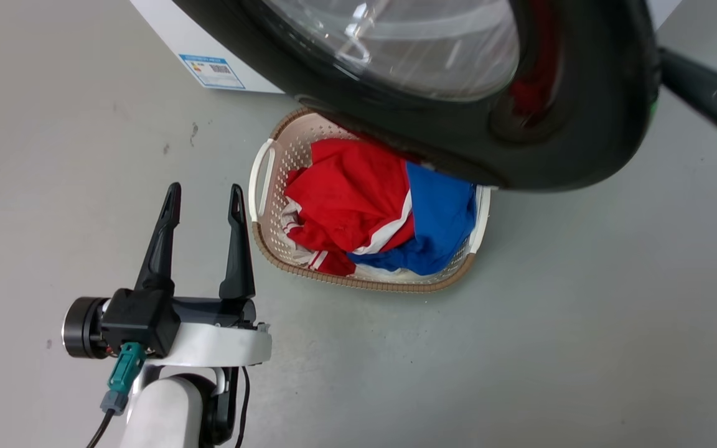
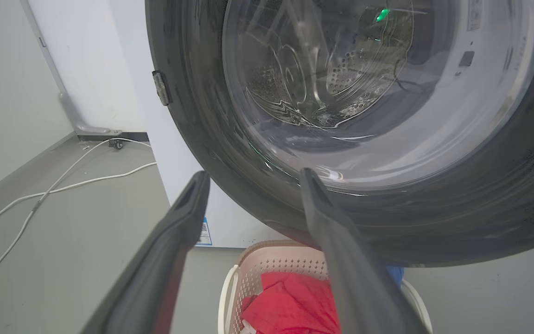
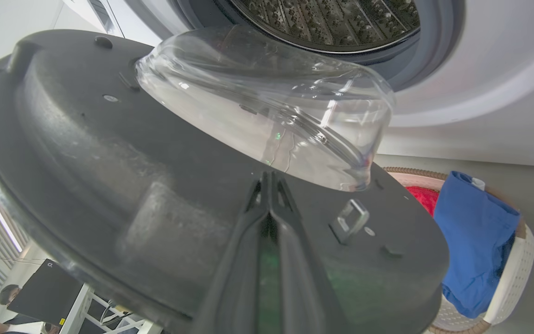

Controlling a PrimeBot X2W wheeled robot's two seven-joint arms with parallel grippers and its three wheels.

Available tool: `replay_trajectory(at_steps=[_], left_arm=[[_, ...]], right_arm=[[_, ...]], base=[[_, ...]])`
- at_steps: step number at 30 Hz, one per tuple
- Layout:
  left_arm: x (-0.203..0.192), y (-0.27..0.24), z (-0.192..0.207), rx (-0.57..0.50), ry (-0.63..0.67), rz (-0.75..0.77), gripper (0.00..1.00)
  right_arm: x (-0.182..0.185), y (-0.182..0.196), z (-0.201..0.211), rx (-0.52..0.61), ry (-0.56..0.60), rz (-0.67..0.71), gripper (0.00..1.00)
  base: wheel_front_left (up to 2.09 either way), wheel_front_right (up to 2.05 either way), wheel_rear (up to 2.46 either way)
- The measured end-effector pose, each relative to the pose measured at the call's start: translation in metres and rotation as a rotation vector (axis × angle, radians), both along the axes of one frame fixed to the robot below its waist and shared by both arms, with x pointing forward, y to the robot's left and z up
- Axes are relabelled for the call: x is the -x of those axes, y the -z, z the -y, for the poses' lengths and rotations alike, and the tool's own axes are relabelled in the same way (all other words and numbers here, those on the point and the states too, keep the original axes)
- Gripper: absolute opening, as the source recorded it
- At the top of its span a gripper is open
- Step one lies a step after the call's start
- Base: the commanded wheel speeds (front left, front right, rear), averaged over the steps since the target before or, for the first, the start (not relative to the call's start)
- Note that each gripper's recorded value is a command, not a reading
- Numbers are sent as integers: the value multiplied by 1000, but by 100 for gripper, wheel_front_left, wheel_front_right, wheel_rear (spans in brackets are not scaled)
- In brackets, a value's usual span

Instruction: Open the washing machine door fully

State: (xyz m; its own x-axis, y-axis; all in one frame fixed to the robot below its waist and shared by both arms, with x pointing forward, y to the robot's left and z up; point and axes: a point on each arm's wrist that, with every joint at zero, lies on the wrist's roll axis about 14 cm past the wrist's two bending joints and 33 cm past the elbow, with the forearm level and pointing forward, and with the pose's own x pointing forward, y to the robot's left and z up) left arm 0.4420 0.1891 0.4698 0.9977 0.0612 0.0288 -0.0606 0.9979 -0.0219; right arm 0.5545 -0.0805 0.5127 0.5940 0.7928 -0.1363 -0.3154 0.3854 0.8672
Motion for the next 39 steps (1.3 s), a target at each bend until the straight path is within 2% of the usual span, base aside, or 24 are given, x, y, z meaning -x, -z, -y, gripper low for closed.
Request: replay_trajectory(at_steps=[18,39], left_arm=[[20,-21,0,-19,7,38,100],[42,-39,-3,-29,-1,71,100]], right_arm=[[88,-6,-53,-103,-151,-45,0],[159,-13,-111,-211,-292,-114,0]], base=[[0,0,0],[0,0,0]])
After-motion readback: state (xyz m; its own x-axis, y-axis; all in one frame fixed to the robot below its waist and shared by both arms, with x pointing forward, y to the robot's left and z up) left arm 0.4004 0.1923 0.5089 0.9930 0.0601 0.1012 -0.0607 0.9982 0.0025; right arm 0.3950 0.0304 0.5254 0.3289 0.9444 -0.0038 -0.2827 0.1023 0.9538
